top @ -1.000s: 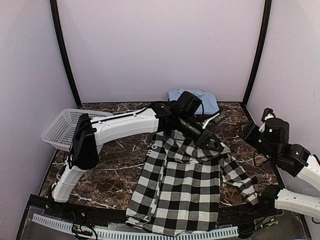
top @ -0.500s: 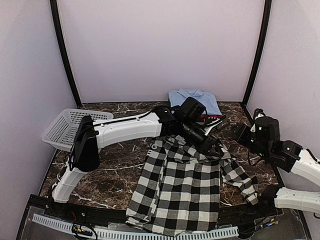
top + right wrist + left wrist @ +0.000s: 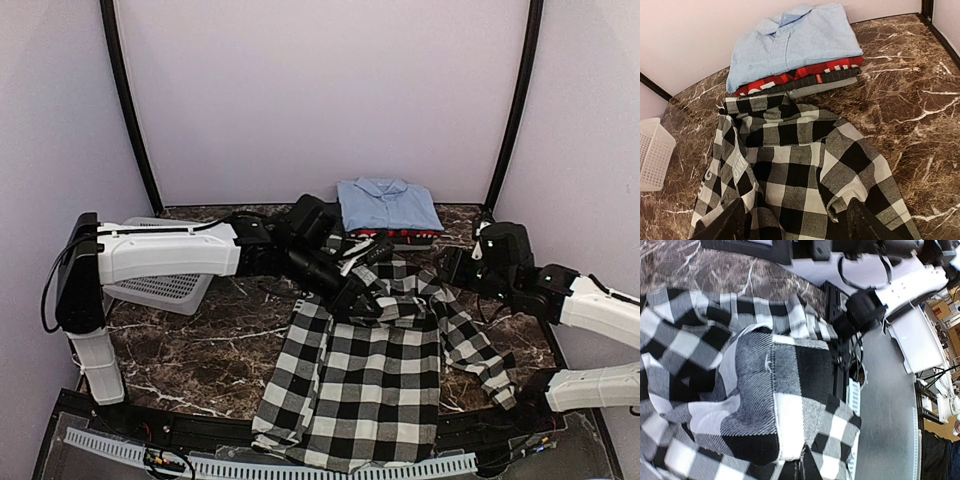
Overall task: Fold and stack the long sleeve shirts
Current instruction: Place the sleeve of the 1/3-folded shirt.
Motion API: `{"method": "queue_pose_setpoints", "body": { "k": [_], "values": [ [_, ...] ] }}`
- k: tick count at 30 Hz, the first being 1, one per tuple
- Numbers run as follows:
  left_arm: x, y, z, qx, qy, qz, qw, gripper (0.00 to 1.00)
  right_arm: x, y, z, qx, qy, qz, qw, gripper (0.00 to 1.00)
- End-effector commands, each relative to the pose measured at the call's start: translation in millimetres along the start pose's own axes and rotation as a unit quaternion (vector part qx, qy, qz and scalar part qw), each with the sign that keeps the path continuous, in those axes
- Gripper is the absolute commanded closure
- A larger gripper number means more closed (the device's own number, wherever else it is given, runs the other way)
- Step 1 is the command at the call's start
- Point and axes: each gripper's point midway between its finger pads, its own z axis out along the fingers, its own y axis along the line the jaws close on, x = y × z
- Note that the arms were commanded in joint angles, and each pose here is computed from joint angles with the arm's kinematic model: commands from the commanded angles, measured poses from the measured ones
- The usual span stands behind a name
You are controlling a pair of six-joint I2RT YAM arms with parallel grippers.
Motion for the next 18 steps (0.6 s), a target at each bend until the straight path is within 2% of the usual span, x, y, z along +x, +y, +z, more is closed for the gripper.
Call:
{"method": "queue_pose_setpoints", "body": {
  "k": [1,7,18],
  "values": [
    [30.9,-6.9,-22.1,-0.011,0.006,-0.012,1.000,1.00,-7.1,29.8,9.1,-0.057,0.007,-0.018,0.998,0.33],
    [99.0,0.6,-40.7,-0.047,0.060,-0.059,0.995,1.00,11.9,49.3,31.6,-0.087,0.057,-0.041,0.994,0.33],
    [168.5,11.7,-70.3,-0.106,0.108,-0.114,0.982,1.00,48.7,71.1,53.2,-0.116,0.122,-0.079,0.982,0.34]
  ]
}}
